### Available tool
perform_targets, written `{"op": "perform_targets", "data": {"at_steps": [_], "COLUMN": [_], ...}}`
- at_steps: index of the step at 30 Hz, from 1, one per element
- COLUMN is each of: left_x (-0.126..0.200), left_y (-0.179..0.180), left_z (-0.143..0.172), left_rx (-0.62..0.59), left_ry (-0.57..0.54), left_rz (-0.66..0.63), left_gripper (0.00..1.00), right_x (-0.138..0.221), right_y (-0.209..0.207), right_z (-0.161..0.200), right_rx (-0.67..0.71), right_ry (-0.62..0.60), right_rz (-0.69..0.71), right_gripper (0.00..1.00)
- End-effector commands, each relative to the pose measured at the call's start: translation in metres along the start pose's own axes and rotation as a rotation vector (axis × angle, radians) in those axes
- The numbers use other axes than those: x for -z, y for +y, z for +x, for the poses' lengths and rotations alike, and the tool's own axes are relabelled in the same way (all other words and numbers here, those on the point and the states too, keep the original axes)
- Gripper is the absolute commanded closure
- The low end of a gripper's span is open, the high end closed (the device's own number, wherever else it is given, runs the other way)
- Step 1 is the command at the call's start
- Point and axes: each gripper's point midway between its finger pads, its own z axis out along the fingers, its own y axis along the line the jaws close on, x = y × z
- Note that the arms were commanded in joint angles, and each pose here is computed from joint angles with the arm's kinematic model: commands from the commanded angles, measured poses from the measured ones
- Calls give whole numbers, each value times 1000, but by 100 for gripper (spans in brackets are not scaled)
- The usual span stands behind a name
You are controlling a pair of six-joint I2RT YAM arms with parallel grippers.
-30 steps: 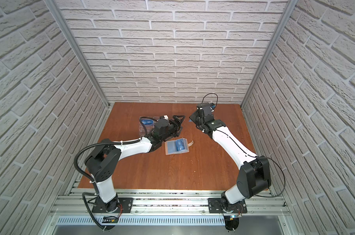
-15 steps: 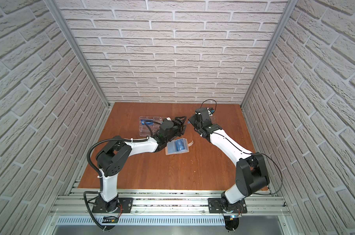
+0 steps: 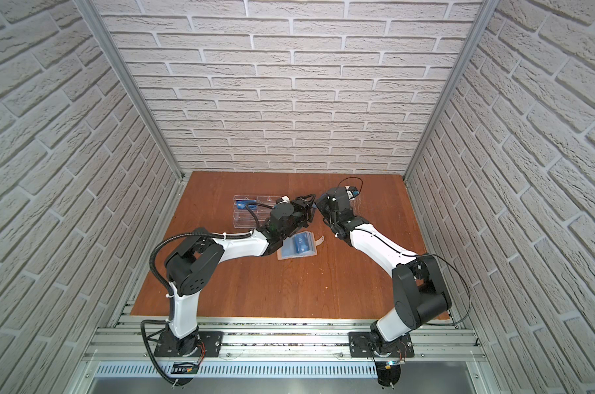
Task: Take the credit cards out of the card holder
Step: Pass the credit card.
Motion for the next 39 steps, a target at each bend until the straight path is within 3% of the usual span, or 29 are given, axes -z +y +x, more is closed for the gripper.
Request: {"op": "perform_targets", "data": {"at_steps": [1, 3, 12, 15, 19, 26, 30, 36, 39], "left_x": [-3, -4, -3, -3, -4, -9, -12, -10, -7], "left_y": [-14, -14, -13, -10, -8, -2, -4, -1, 3], "left_z": [-1, -1, -2, -1, -1, 0, -1, -18, -21], "left_rx": [7, 4, 6, 6, -2, -16, -83, -165, -242], "left_ry": [-13, -11, -11, -7, -3, 42, 105, 232, 359], "left_rz": [76, 80, 84, 81, 77, 69, 48, 12, -10], "left_gripper": [59, 68, 88, 100, 100, 100, 100, 100, 100], "right_x": [-2, -3, -6, -6, -4, 10, 26, 42, 46], "right_y": [11, 9, 8, 8, 7, 15, 10, -19, -26], "right_z": [1, 2, 5, 6, 7, -2, -21, -50, -57], "right_rx": [-32, -36, -43, -34, -24, 26, 53, 48, 65], "right_ry": [-9, -7, 0, 3, 4, -13, -54, -25, 37], "right_rz": [-61, -60, -65, -62, -61, -73, -68, -49, -77], "right_gripper": [94, 94, 94, 92, 86, 52, 34, 20, 17]}}
